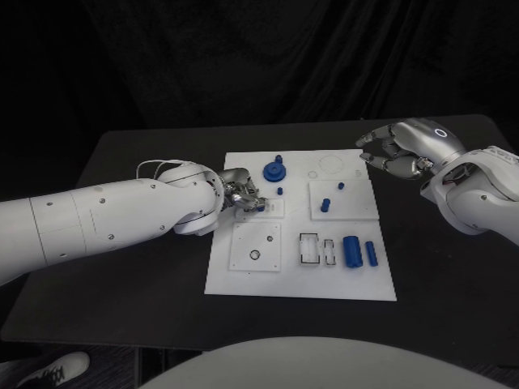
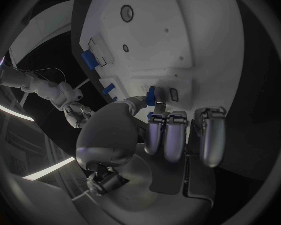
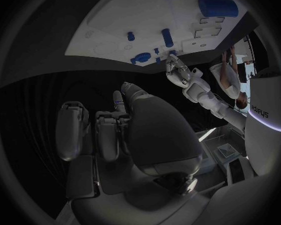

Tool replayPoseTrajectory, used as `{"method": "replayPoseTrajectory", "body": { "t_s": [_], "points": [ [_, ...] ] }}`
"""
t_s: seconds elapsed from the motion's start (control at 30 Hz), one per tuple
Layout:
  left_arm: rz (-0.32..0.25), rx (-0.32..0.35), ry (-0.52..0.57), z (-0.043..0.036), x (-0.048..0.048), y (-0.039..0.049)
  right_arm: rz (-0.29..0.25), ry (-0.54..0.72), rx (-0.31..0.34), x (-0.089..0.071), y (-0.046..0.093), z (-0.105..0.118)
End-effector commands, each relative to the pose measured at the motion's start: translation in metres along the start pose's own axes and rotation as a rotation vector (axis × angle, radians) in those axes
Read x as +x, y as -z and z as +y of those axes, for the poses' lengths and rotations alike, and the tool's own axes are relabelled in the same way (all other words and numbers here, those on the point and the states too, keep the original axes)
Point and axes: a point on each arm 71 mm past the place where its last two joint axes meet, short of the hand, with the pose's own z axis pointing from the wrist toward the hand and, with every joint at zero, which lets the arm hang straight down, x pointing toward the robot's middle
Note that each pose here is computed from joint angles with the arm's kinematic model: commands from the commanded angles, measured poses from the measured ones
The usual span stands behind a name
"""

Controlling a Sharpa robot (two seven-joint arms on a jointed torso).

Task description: Assemble the parts on the task board

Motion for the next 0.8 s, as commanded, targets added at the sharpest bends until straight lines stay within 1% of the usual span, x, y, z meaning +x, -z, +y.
{"method": "replayPoseTrajectory", "body": {
  "t_s": [0.03,0.37,0.6,0.8],
  "points": [
    [0.032,0.001,-0.001,0.0018,0.0094,-0.0009,0.012,0.002,0.020,0.0017,0.0004,-0.0012],
    [0.063,-0.001,-0.011,0.0033,0.0129,-0.0003,0.025,0.003,0.026,0.0031,0.0004,-0.0018],
    [0.075,-0.013,-0.015,0.0077,0.0131,-0.0002,0.034,0.003,0.033,0.0038,0.0007,-0.0025],
    [0.068,-0.020,-0.012,0.0112,0.0117,-0.0002,0.040,0.004,0.038,0.0042,0.0010,-0.0030]
  ]
}}
